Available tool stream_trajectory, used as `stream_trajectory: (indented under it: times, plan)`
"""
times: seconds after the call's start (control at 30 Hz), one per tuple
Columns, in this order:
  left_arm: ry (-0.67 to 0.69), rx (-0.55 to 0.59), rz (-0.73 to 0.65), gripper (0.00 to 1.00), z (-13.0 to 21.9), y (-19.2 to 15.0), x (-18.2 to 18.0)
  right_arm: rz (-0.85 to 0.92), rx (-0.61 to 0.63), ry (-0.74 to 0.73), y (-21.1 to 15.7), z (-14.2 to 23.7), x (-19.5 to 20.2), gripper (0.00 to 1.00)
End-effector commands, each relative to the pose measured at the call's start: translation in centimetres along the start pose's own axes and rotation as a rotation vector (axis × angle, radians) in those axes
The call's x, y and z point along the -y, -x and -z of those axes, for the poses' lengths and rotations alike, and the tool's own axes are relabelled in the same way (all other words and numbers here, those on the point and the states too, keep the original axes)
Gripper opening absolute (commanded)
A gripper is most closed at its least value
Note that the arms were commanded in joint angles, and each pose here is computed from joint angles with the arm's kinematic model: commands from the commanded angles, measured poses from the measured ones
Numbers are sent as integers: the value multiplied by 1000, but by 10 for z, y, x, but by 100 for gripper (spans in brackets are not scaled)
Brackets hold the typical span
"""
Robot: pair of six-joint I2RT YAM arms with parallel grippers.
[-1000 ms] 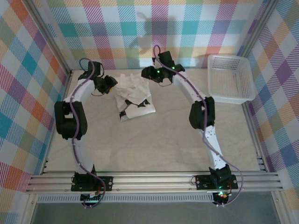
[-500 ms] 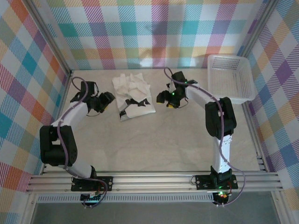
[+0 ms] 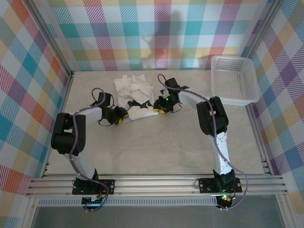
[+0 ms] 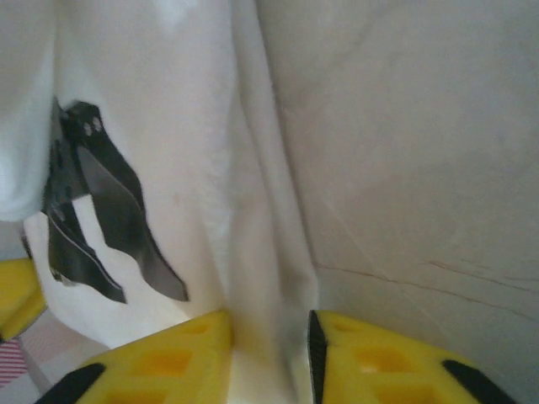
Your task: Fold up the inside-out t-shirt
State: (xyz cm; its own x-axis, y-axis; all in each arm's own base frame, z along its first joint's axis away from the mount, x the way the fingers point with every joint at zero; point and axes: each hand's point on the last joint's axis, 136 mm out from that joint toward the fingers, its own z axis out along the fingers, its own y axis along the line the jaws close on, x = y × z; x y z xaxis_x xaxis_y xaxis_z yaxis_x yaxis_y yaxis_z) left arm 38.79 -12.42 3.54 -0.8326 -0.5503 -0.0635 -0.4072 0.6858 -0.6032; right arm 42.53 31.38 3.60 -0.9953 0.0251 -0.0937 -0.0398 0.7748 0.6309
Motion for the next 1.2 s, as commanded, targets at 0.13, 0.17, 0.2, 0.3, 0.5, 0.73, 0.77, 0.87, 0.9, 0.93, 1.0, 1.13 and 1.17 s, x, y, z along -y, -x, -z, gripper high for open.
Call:
stream_trajectory:
  times: [0.13,0.17,0.2,0.3,0.5,0.73,0.77,0.87,0.9,0.93,1.0,1.13,1.17]
  plan:
    - [59,5,-31,8,8,-5,-7,-38,-2,74,-15,11,-16,0]
    - [55,-13,-32,6,8,-12,-10,-40,-2,78,-21,16,-17,0]
    - [48,-33,-32,5,8,-20,-11,-42,0,75,-28,22,-16,0]
    - [59,-94,-69,4,12,-61,-19,-45,-4,54,-63,39,-6,0]
    - [125,-222,-92,16,38,-176,-55,-29,-99,-75,-172,60,37,8]
    - [128,-13,-246,66,97,-172,-37,-6,-39,-145,-197,92,37,49]
    - [129,20,-256,67,101,-164,-33,9,-7,-139,-188,96,31,50]
    - [162,81,-237,67,100,-138,-28,32,28,-94,-166,93,10,51]
    - [169,95,-234,67,97,-129,-26,35,26,-79,-160,90,4,50]
    - [167,113,-229,67,94,-119,-22,38,22,-64,-153,85,-2,50]
    - [158,143,-228,66,87,-101,-13,34,10,-56,-143,74,-7,48]
    - [173,172,-227,63,72,-71,-3,46,-18,-23,-126,50,-21,41]
    - [162,168,-220,62,68,-65,0,48,-28,-16,-123,45,-24,35]
